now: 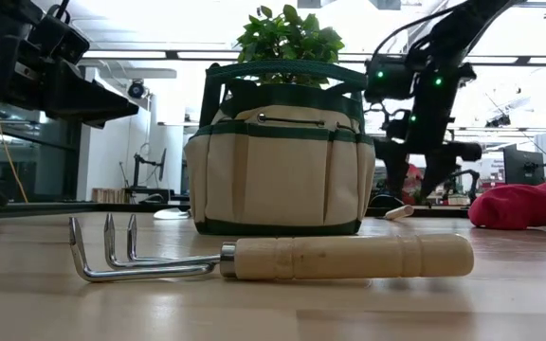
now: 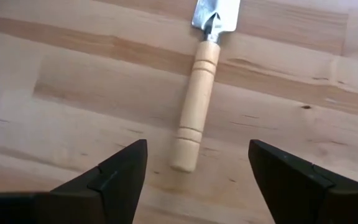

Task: Pick & Place Garden tools in Gardening bag
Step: Put the right brown trowel into the gardening bag

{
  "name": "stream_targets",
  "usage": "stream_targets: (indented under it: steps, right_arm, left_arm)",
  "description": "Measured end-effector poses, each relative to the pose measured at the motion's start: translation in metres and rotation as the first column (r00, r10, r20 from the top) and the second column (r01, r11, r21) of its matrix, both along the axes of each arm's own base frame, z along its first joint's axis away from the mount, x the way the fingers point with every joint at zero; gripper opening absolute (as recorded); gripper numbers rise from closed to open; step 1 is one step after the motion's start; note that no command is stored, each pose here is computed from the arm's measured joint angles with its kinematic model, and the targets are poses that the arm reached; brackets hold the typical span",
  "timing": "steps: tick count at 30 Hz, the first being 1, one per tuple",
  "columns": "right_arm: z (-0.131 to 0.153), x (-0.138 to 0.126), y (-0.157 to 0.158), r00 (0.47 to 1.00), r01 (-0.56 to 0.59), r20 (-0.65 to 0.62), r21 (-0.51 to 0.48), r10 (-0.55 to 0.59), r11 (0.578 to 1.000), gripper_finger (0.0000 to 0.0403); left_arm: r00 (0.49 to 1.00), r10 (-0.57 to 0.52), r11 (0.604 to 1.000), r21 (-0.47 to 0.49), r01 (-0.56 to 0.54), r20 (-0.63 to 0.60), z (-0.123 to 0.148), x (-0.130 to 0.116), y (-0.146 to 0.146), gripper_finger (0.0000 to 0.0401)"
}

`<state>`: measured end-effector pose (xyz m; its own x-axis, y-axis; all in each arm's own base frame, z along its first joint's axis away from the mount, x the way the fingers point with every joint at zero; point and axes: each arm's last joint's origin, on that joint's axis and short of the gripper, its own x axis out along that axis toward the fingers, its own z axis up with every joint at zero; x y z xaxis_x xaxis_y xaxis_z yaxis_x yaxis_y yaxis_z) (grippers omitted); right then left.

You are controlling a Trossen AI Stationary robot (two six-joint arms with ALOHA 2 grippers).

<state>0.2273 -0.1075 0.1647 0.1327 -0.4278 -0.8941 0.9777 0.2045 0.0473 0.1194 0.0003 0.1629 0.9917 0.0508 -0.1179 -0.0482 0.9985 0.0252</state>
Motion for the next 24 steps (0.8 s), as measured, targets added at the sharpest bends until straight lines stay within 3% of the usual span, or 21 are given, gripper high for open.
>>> stream_targets:
  steps: [13,24]
  right_arm:
    - [-0.025,0.011,-0.006,0.998,0.018,-0.056,-0.024,-0.019,1.000,0.0248]
    - [-0.030,0.010,-0.010,0.996,0.037,-0.079,-0.041,-0.040,0.998,0.0210]
  left_arm:
    - [1.000,0.000,1.000,0.000,0.000,0.000,0.000,0.000,0.000,0.0138]
    - [1.000,0.001,1.000,-0.004,-0.001,-0.021,-0.002,0.000,0.000,0.0138]
